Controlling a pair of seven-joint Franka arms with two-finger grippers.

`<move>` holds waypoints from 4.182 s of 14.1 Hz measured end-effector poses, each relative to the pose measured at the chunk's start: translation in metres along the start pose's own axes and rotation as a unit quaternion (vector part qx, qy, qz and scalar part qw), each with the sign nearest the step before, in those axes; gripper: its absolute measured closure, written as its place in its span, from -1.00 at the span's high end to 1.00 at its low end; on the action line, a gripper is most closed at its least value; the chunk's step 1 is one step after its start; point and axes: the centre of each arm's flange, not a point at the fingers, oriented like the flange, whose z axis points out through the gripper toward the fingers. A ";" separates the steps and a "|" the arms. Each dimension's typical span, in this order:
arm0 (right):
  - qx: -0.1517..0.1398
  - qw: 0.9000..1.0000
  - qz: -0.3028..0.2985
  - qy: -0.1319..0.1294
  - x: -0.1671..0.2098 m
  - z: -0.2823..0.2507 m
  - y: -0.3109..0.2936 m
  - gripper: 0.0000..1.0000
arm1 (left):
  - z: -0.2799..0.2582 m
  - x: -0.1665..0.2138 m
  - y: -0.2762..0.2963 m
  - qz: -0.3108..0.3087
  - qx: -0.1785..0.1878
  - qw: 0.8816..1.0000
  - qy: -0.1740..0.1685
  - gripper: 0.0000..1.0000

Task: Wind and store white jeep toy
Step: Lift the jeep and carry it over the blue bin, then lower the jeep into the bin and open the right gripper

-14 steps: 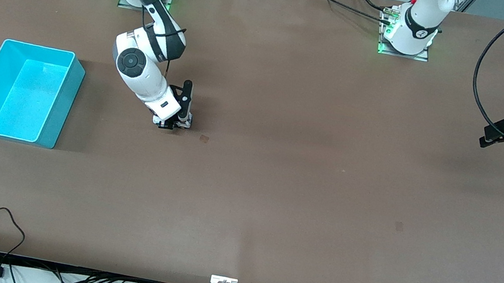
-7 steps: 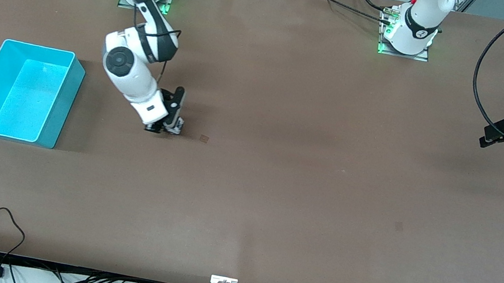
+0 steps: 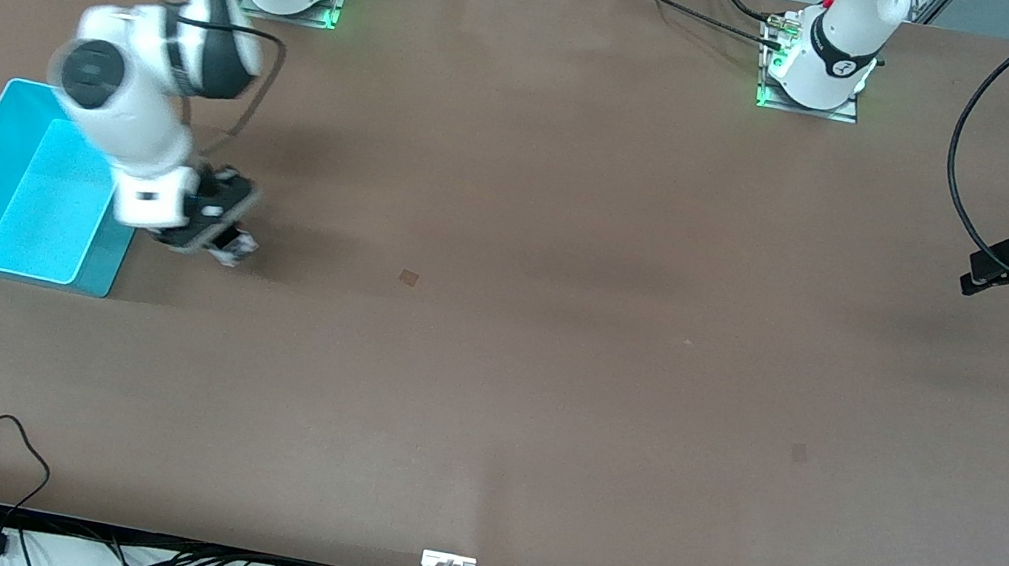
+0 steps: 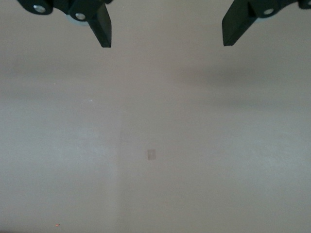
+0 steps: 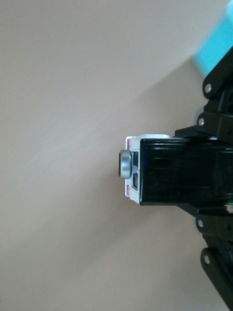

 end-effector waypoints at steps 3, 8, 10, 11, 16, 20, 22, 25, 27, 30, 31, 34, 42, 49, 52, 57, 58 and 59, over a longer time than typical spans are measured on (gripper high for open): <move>-0.001 0.996 0.087 -0.022 -0.068 -0.013 0.063 0.02 | 0.000 0.000 0.000 0.000 0.000 1.000 0.002 1.00; 0.001 0.972 0.229 -0.044 -0.154 0.008 0.115 0.02 | 0.000 0.000 0.000 0.000 0.000 1.000 0.002 1.00; -0.001 0.962 0.271 -0.048 -0.163 0.025 0.121 0.02 | -0.001 0.001 0.000 0.000 0.000 1.000 0.003 1.00; -0.007 0.958 0.284 -0.044 -0.169 0.037 0.126 0.02 | -0.001 0.001 0.000 0.000 0.000 1.000 0.003 1.00; -0.029 0.948 0.316 -0.033 -0.207 0.100 0.134 0.02 | -0.001 0.000 0.010 0.009 -0.001 1.000 0.005 1.00; -0.016 0.940 0.339 -0.033 -0.224 0.129 0.120 0.02 | -0.001 -0.001 0.013 0.012 -0.001 1.000 0.003 1.00; -0.009 0.938 0.345 -0.035 -0.227 0.135 0.114 0.02 | -0.001 -0.001 0.011 0.010 -0.001 1.000 0.003 1.00; 0.000 0.934 0.354 -0.036 -0.229 0.139 0.109 0.02 | -0.002 -0.001 0.008 0.007 -0.001 1.000 0.003 1.00; 0.009 0.931 0.364 -0.037 -0.231 0.143 0.105 0.02 | -0.002 -0.001 0.008 0.007 -0.001 1.000 0.003 1.00; 0.031 0.925 0.377 -0.045 -0.234 0.147 0.099 0.02 | -0.002 -0.001 0.008 0.007 -0.001 1.000 0.003 1.00; 0.036 0.923 0.381 -0.047 -0.234 0.148 0.098 0.02 | -0.002 -0.001 0.008 0.007 -0.001 1.000 0.003 1.00; 0.040 0.922 0.383 -0.048 -0.234 0.149 0.098 0.02 | -0.002 -0.001 0.008 0.007 -0.001 1.000 0.003 1.00; 0.041 0.921 0.383 -0.049 -0.234 0.149 0.097 0.03 | -0.002 -0.001 0.008 0.007 -0.001 1.000 0.003 1.00; 0.037 0.922 0.383 -0.045 -0.233 0.145 0.102 0.90 | -0.002 -0.001 0.008 0.007 -0.001 1.000 0.003 1.00; 0.028 0.923 0.382 -0.037 -0.229 0.137 0.111 1.00 | -0.002 -0.001 0.008 0.007 -0.001 1.000 0.003 1.00; 0.042 0.925 0.375 -0.040 -0.209 0.083 0.144 1.00 | -0.002 -0.001 0.008 0.007 -0.001 1.000 0.003 1.00; 0.046 0.926 0.373 -0.041 -0.204 0.067 0.150 1.00 | -0.002 -0.001 0.008 0.007 -0.001 1.000 0.003 1.00; 0.048 0.927 0.371 -0.041 -0.200 0.052 0.156 1.00 | -0.002 -0.001 0.008 0.007 -0.001 1.000 0.003 1.00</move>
